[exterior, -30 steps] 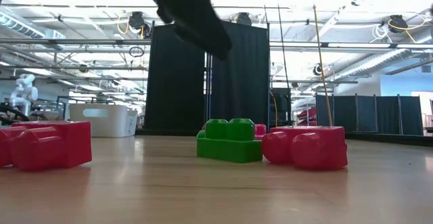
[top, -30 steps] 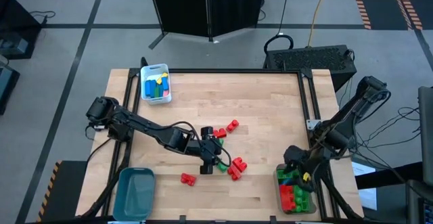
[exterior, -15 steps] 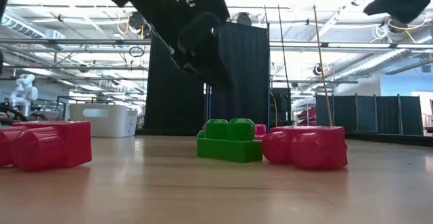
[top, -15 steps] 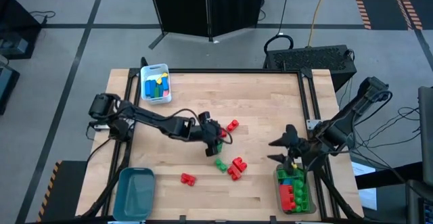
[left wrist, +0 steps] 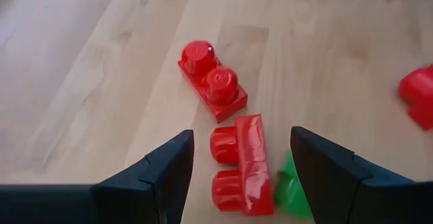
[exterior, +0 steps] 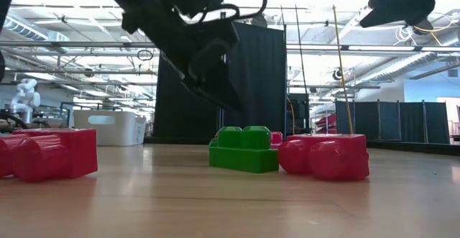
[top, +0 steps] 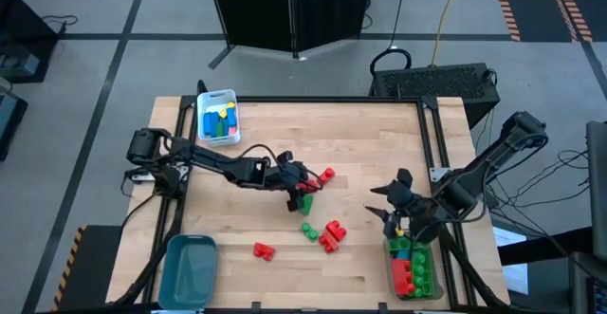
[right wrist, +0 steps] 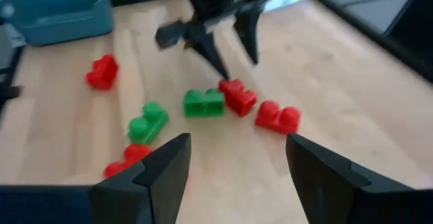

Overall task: Sort blocks by size
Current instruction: Put the red 2 stud gamepiece into the blue bin

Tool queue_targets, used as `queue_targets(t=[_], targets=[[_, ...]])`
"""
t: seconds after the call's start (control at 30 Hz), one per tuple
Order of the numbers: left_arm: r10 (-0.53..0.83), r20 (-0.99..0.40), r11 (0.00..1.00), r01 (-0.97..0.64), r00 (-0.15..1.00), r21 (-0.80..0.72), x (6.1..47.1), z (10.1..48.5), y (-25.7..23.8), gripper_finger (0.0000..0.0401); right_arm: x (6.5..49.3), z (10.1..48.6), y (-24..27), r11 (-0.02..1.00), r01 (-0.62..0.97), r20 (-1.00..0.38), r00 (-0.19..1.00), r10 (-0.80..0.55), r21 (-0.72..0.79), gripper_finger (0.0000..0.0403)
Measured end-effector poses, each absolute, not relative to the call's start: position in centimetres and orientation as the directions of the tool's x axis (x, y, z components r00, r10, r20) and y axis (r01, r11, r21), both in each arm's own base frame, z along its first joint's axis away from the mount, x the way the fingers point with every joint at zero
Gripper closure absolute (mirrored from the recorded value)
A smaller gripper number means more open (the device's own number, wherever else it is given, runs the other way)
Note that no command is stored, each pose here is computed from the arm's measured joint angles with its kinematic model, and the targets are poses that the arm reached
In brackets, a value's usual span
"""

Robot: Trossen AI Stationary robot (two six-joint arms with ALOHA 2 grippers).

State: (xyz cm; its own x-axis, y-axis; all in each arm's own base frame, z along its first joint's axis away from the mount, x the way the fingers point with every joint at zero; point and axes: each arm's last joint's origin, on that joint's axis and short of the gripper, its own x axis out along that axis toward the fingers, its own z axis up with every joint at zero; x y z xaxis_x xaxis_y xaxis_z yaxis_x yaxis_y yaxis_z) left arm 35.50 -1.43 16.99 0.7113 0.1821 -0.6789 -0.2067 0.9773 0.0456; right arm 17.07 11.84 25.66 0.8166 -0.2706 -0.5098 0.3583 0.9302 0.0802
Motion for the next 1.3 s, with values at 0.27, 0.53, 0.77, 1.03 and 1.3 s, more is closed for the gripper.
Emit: queue_targets(t=[0.27, 0.53, 0.77, 1.03, 1.3], targets=[[0.178, -0.687, 0.977, -0.211, 0.704, 0.038, 34.6, 14.9, -0.9, 0.0168, 19.5, 24.4, 12.3, 0.919, 0.394, -0.469, 0.809, -0.355, -0.017, 0.0175], [0.179, -0.685, 0.973, -0.229, 0.706, 0.018, 34.0, 14.2, -0.9, 0.0168, 21.2, 23.5, 12.2, 0.911, 0.410, -0.461, 0.802, -0.381, -0.040, 0.0175], [0.178, -0.674, 0.970, -0.242, 0.717, -0.001, 33.7, 13.9, -0.8, 0.0168, 22.0, 23.6, 12.4, 0.917, 0.397, -0.431, 0.822, -0.373, -0.036, 0.0175], [0.127, -0.684, 0.978, -0.205, 0.718, -0.033, 34.2, 12.5, -1.0, 0.0168, 22.0, 23.7, 12.4, 0.916, 0.399, -0.425, 0.825, -0.373, -0.029, 0.0175], [0.125, -0.696, 0.978, -0.208, 0.707, -0.036, 34.7, 10.5, -1.1, 0.0171, 22.1, 23.7, 12.4, 0.916, 0.400, -0.422, 0.827, -0.372, -0.024, 0.0175]])
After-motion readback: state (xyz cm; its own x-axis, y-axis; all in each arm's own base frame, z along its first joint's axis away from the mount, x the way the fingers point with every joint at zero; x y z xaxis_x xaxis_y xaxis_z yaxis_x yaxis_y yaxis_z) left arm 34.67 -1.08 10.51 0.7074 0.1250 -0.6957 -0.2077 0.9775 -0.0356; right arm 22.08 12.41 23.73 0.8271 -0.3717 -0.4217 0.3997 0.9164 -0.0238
